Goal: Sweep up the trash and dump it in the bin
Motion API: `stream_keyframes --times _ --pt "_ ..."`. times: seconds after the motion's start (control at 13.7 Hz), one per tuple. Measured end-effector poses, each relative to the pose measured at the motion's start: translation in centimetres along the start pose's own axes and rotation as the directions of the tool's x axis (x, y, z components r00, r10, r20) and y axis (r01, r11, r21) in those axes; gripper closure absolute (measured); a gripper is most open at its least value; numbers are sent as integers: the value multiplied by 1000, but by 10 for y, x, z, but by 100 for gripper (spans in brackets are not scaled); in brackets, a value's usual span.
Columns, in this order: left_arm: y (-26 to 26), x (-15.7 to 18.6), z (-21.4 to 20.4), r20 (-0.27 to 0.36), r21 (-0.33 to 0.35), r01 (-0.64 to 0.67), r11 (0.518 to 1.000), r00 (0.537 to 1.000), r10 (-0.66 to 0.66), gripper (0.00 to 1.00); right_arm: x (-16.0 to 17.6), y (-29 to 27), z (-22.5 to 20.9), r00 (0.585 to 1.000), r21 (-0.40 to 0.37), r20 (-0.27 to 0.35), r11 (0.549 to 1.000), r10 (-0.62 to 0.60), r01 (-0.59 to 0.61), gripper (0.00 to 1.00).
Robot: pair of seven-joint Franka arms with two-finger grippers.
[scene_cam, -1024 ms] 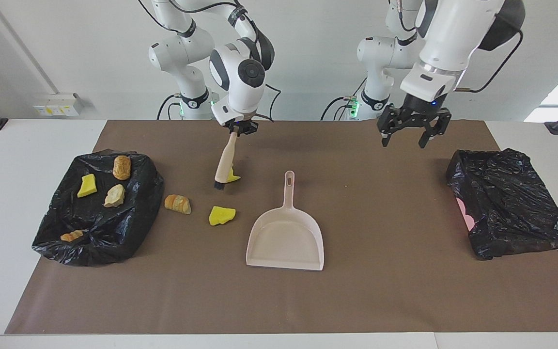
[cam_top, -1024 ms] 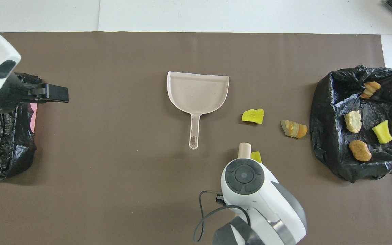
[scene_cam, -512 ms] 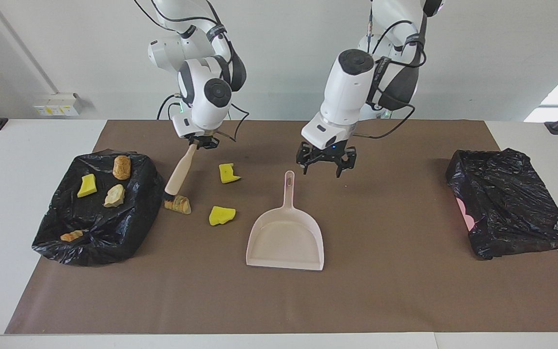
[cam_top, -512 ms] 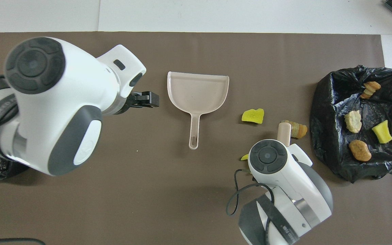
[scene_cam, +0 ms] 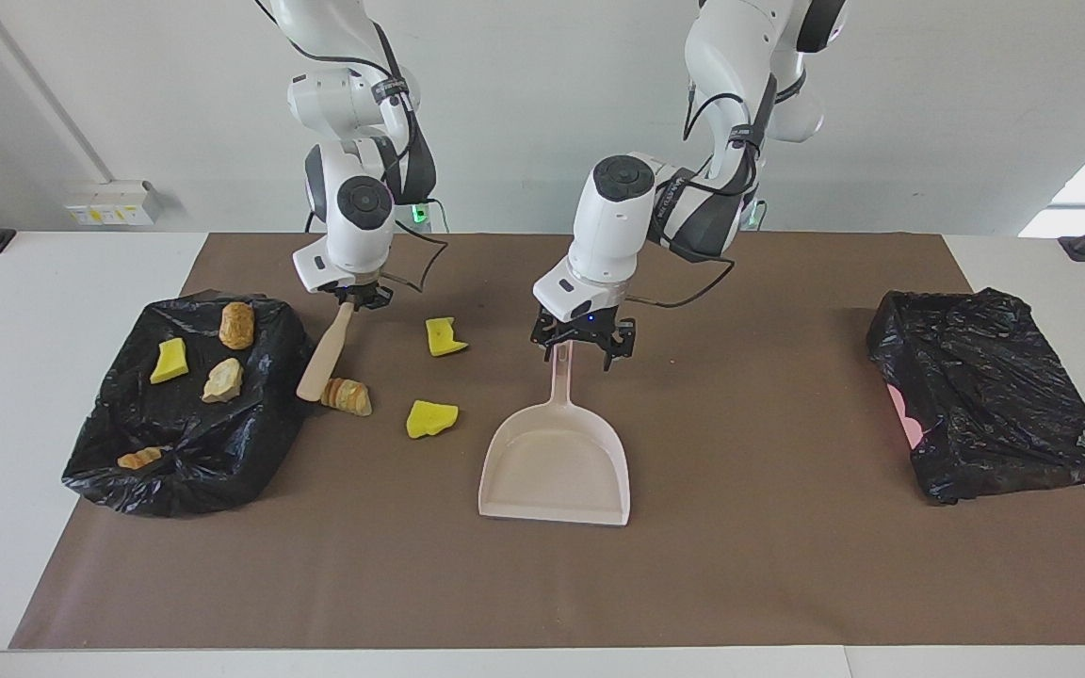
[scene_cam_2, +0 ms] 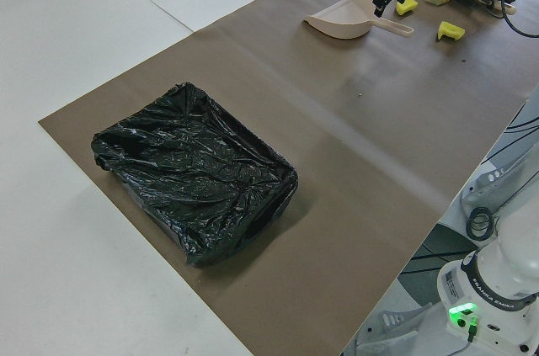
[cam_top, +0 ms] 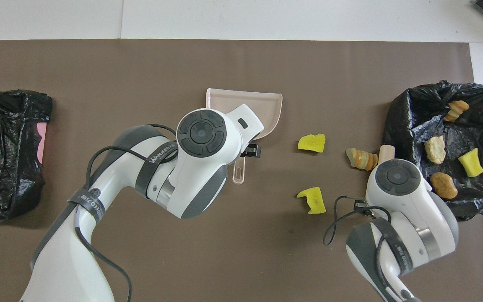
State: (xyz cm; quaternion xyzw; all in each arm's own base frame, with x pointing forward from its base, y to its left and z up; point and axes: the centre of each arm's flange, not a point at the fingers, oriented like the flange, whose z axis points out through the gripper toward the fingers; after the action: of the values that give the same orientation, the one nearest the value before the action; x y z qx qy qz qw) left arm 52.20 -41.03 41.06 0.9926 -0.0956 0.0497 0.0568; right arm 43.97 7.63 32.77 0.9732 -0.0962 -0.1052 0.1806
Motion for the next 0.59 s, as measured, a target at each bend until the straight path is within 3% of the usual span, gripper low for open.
stream_keyframes --times 0.29,0.59 --pt "-5 -3 9 17 11 -6 1000 1000 6 0 -5 -11 -2 986 3 -2 986 -168 168 74" --pt "10 -25 38 54 21 -43 999 998 42 0 -9 -20 -5 962 98 16 958 -273 270 74"
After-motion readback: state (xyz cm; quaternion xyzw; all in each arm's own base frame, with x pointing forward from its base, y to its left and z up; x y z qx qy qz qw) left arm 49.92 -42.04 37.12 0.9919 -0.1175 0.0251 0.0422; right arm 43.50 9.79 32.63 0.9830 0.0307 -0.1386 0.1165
